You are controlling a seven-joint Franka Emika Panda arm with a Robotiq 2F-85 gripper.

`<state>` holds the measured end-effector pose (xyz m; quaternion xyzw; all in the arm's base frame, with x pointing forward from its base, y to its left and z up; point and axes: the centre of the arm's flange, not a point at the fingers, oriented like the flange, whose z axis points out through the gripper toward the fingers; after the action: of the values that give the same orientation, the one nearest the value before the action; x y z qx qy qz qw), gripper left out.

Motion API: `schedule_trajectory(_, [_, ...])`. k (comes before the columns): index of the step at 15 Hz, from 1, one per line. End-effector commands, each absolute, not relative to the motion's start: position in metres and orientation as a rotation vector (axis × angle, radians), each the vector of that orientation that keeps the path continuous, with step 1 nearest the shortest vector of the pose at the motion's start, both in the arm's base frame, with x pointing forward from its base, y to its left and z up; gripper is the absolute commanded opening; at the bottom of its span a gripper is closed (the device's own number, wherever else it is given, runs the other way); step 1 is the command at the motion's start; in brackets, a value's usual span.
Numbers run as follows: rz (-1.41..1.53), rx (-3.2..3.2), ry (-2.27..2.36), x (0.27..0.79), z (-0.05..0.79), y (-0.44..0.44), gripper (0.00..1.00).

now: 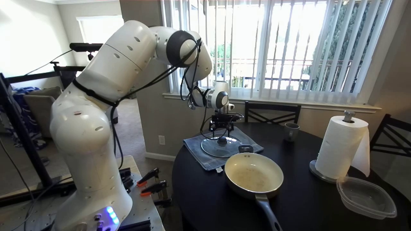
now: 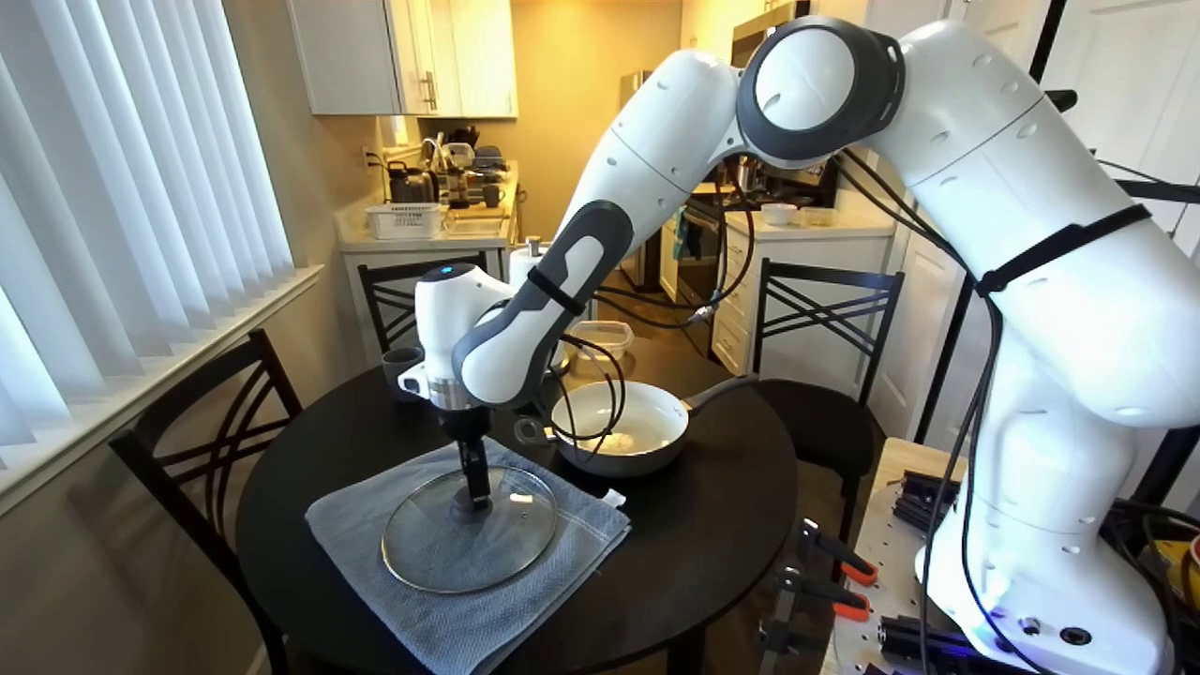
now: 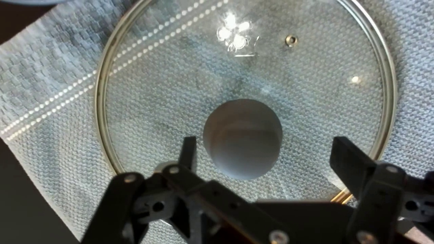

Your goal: Put the lid on the pot

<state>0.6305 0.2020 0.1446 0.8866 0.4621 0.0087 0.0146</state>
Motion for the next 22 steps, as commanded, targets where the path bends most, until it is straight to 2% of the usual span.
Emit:
schedule_trajectory(1, [0.028,2.787,1.507,0.636,0.130,0.201,1.00])
schedule_trajectory(18, [-0.003,2.785,1.472,0.646,0.116,0.198,1.00])
schedule_trajectory(19, [-0.006,2.782,1.469,0.647,0.117,0.197,0.84])
schedule_trajectory(20, [-0.008,2.777,1.463,0.649,0.118,0.196,0.73])
schedule_trajectory(22, [-0.014,2.773,1.463,0.652,0.117,0.196,0.60])
